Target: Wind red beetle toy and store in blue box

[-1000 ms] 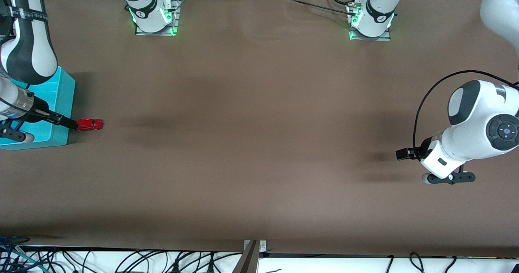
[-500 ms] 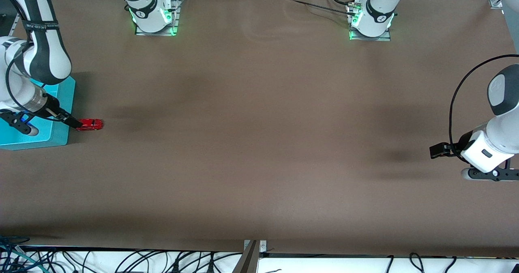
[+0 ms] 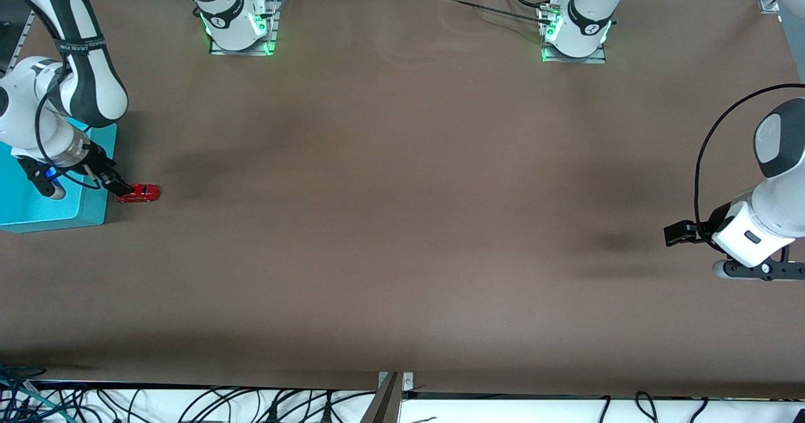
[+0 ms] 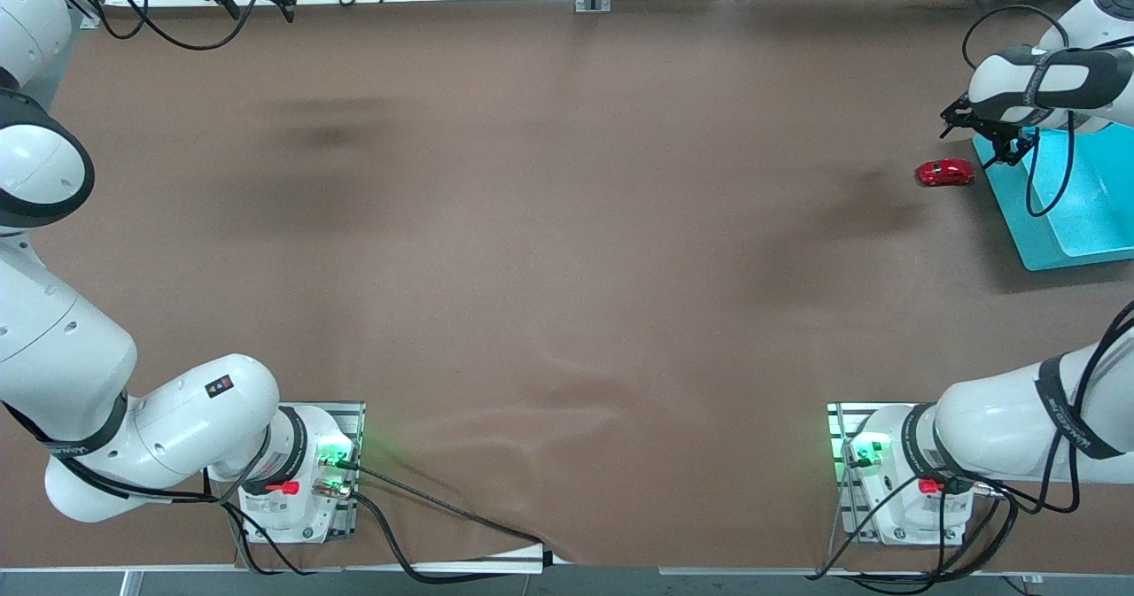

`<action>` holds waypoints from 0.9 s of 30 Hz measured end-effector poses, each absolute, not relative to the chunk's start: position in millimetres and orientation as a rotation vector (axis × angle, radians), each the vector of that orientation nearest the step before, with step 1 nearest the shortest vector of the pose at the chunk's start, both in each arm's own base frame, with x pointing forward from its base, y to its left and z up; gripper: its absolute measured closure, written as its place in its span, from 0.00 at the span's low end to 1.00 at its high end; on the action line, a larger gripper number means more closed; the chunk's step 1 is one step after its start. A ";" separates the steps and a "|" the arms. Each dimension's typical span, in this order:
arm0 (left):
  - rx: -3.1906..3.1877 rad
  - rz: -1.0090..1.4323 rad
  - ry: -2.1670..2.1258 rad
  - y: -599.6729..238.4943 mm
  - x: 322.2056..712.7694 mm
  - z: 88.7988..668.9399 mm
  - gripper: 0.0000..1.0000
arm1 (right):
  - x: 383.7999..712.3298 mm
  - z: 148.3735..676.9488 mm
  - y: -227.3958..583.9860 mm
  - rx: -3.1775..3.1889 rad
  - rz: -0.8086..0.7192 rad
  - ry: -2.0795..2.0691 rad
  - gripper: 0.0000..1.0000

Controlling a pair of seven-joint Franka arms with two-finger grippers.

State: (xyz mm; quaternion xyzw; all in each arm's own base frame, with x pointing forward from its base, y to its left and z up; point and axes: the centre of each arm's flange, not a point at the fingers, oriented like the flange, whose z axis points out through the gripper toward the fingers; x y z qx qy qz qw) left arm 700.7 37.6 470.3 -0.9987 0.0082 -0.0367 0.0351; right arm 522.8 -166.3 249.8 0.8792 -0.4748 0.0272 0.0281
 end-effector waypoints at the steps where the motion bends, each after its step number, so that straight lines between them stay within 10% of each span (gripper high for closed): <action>1: -3.067 -0.121 0.027 35.7 700.5 474.0 0.00 | 522.6 246.6 -167.6 2.701 0.087 -1.487 0.00; 27: -3.056 -0.141 0.030 31.9 699.2 483.2 0.00 | 523.9 202.0 -178.7 2.599 0.179 -1.645 0.00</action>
